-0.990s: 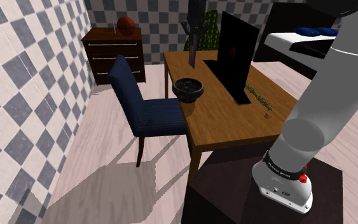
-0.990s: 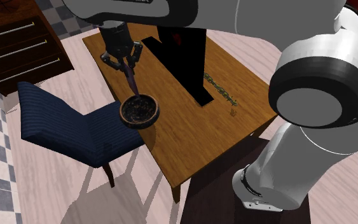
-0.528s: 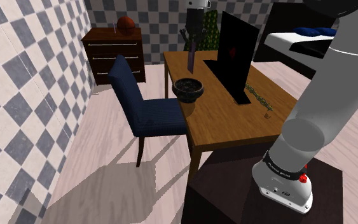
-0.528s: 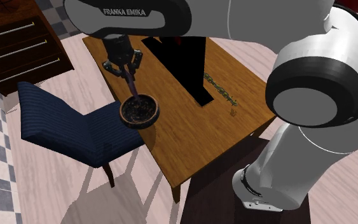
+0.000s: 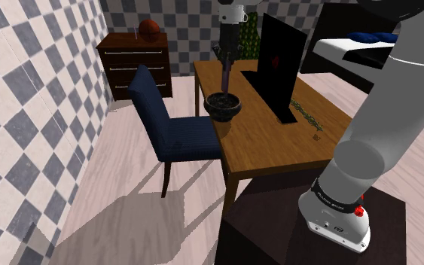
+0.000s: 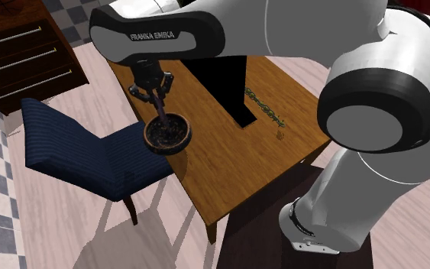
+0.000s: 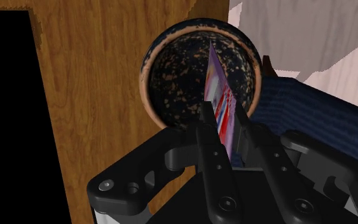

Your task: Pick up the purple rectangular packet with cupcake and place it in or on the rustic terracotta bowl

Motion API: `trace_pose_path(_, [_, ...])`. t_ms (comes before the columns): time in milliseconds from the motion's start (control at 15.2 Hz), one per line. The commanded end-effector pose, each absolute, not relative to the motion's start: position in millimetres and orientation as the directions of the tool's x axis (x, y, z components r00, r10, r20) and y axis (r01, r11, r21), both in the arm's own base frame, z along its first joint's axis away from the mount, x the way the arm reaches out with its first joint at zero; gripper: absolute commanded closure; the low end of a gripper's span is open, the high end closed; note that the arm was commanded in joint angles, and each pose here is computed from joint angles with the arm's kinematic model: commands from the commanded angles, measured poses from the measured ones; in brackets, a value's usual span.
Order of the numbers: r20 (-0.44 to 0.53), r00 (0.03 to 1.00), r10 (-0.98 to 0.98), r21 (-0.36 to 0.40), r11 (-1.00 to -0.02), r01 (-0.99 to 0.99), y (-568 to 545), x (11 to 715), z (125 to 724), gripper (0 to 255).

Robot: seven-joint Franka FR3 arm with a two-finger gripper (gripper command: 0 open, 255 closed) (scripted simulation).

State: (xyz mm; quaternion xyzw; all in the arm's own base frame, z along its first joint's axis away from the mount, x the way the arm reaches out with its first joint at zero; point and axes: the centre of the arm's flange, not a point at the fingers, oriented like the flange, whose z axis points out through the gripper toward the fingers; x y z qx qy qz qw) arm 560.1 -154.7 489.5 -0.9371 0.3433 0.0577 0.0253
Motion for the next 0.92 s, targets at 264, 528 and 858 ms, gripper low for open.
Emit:
trace_pose_path(264, [-0.125, 0.758, -0.641, -0.008, -0.763, -0.646, -155, 560, 457, 255])
trace_pose_path(528, [-0.125, 0.758, -0.641, -0.008, -0.763, -0.646, -155, 560, 448, 255])
trace_pose_path(858, [-0.125, 0.758, -0.641, -0.008, -0.763, -0.646, -155, 560, 448, 255])
